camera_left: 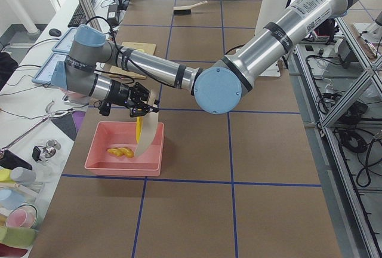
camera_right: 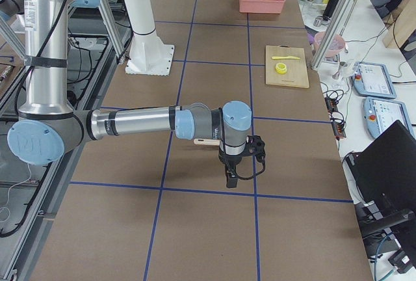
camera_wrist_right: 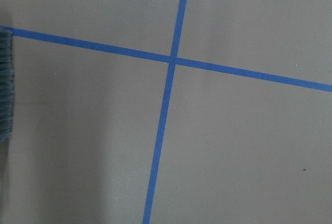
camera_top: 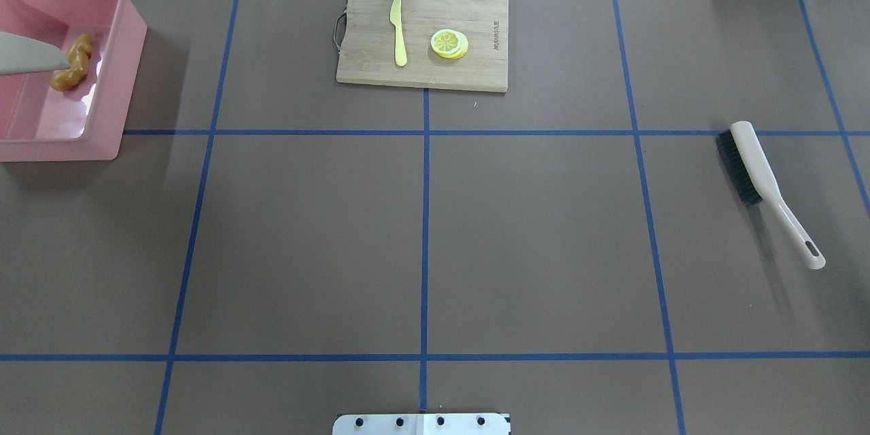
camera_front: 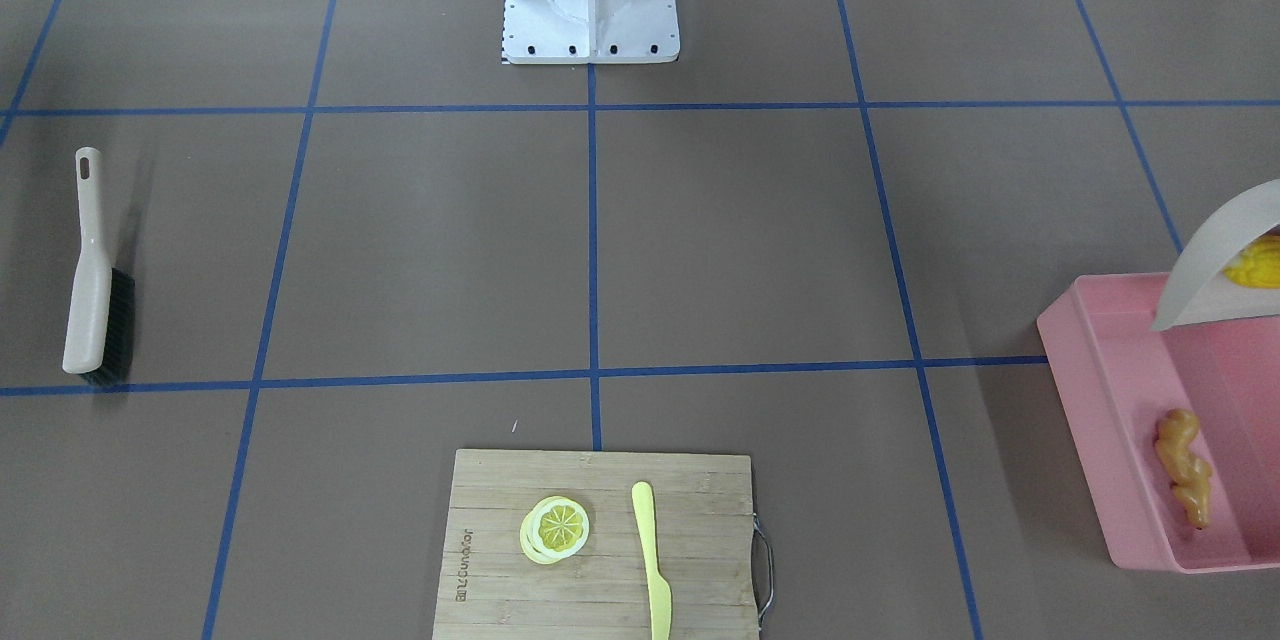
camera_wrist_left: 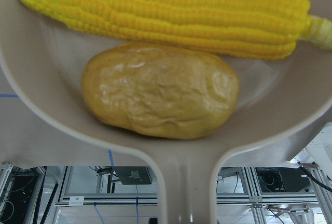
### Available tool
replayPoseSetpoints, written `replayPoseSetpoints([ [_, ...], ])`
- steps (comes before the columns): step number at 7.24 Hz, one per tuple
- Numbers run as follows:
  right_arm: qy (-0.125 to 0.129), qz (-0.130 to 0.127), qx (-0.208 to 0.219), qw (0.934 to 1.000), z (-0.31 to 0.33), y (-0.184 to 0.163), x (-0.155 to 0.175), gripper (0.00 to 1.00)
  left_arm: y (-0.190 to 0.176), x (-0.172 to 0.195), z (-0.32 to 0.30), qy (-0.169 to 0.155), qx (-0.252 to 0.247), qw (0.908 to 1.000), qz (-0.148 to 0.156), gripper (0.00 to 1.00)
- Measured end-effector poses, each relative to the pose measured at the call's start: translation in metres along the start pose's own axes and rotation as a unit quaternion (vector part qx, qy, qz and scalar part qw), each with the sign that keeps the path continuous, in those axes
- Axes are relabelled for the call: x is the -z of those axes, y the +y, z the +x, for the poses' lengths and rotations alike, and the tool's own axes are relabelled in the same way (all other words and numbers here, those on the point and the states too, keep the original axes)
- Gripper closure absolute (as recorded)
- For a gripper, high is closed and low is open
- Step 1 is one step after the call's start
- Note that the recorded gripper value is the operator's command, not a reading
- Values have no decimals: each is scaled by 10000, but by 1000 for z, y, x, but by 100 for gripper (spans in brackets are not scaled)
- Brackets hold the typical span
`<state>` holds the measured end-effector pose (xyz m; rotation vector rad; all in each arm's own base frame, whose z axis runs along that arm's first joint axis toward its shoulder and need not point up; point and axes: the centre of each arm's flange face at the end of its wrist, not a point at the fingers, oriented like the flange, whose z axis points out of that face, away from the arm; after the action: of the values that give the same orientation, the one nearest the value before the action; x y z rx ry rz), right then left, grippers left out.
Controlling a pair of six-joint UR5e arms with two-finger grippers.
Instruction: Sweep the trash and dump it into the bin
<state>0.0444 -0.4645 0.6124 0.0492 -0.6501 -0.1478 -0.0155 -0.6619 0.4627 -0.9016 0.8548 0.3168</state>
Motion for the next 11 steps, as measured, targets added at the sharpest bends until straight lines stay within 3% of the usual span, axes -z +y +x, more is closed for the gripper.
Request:
replayPoseSetpoints([
  [4, -23, -25, -19, 10000, 0, 1, -1, 0, -16, -12, 15, -135, 20, 9987, -486, 100],
  [11, -34, -83, -62, 9999, 4, 2, -7, 0, -21, 5, 22, -191, -321, 9953, -899, 100],
])
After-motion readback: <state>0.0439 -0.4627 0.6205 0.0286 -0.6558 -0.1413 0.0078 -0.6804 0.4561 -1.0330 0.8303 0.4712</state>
